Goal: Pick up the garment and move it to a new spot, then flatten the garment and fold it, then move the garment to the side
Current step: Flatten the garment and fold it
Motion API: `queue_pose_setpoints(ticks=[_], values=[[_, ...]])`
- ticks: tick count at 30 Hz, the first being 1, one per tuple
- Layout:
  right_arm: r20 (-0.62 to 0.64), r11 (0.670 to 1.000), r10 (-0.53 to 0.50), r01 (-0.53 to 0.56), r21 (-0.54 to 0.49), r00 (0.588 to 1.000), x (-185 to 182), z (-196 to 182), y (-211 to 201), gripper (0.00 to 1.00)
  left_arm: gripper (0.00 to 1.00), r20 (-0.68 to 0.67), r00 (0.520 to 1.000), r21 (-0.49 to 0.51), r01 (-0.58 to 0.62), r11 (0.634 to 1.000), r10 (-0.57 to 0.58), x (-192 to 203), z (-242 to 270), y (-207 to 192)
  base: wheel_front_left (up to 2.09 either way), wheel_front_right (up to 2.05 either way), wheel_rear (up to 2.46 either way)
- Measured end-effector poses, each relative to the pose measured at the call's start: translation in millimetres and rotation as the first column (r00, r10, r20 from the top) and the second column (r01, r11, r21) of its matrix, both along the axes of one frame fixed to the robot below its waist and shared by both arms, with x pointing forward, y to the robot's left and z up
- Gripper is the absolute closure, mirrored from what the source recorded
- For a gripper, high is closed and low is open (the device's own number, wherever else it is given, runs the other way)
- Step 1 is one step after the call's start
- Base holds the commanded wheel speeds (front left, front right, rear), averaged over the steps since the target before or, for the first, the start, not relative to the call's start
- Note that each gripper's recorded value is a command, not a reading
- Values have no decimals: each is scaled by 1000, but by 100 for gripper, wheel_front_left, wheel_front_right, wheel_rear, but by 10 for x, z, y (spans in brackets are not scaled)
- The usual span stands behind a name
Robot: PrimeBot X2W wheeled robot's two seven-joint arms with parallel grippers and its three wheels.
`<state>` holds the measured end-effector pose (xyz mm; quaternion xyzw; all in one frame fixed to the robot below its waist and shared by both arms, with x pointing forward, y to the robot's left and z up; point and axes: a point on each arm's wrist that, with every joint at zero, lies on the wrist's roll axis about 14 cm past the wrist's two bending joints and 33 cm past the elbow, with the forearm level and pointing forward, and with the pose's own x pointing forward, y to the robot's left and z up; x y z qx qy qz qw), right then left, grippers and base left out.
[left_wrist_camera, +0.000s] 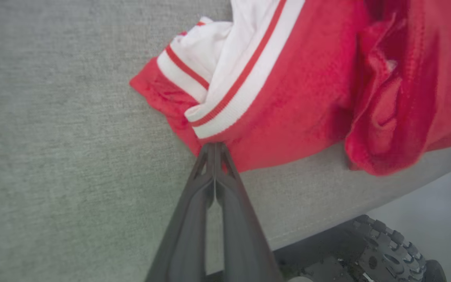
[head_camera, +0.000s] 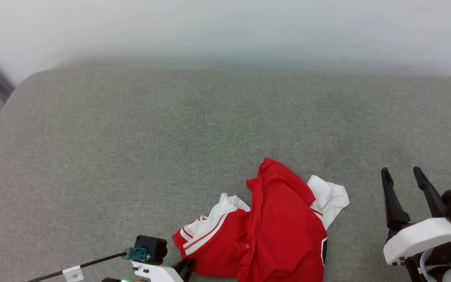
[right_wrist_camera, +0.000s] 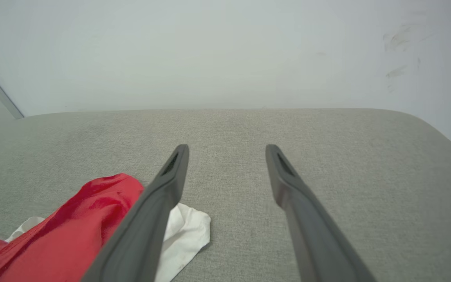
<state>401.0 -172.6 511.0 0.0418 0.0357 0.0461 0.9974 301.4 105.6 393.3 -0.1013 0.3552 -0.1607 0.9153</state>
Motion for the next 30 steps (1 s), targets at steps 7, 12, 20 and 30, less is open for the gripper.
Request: queue_pose_setpoints(ticks=[7,12,20,30], values=[[12,1000,-4,4,-8,1000,-137,90,-24,0,0,291,954,-32,-59,998,65,347,570,47,0,0,0],[26,1000,-16,17,-10,1000,-189,155,-68,0,0,391,919,2,-48,999,44,567,859,100,0,0,0],[11,999,-29,29,-16,1000,-152,100,-110,0,0,234,961,107,128,986,-150,828,712,-34,0,0,0],[-52,998,-68,68,-10,996,-51,-170,-239,0,0,-71,935,141,355,924,-349,938,150,-283,0,0,0]])
